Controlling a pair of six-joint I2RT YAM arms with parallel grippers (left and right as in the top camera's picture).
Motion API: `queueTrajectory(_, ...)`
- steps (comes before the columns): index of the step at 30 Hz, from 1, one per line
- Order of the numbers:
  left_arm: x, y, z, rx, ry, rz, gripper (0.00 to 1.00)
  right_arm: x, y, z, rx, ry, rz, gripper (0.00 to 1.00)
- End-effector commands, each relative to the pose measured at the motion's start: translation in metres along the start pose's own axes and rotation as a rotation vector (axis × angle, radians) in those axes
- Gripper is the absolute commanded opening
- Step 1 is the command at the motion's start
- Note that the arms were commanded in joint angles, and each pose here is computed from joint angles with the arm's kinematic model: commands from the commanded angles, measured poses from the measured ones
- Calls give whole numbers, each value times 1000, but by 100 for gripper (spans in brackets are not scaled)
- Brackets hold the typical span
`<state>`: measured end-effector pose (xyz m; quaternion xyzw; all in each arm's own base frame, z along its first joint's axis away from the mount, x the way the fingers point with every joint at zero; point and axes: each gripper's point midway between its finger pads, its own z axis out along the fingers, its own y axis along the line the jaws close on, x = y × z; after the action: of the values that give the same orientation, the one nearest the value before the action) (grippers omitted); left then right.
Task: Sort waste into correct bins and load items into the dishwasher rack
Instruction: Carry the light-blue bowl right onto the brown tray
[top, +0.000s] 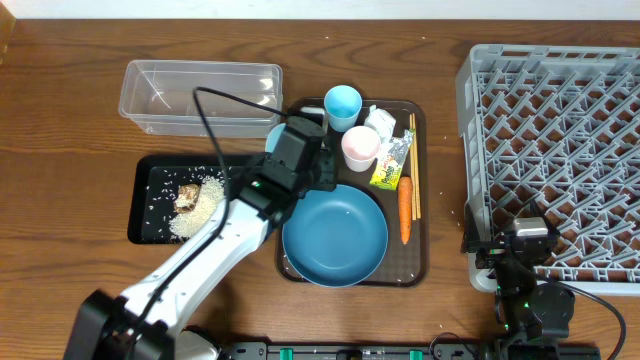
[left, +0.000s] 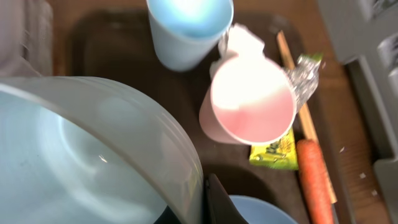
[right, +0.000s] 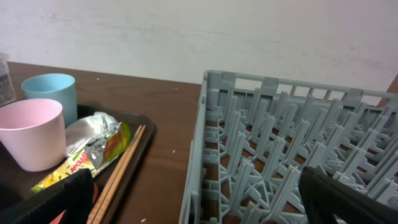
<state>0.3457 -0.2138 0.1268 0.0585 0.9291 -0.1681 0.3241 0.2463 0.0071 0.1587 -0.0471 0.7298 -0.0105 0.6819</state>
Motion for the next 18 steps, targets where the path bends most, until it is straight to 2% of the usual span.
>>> queueTrajectory(1, -2, -12, 5, 5, -16, 46, 6, 1, -3, 0, 15, 1, 9, 99)
queueTrajectory(6, -10, -28, 5, 42, -61, 63, 6, 1, -3, 0, 15, 1, 9, 99)
queueTrajectory(18, 2, -20, 19, 12, -18, 63, 6, 1, -3, 0, 15, 1, 9, 99)
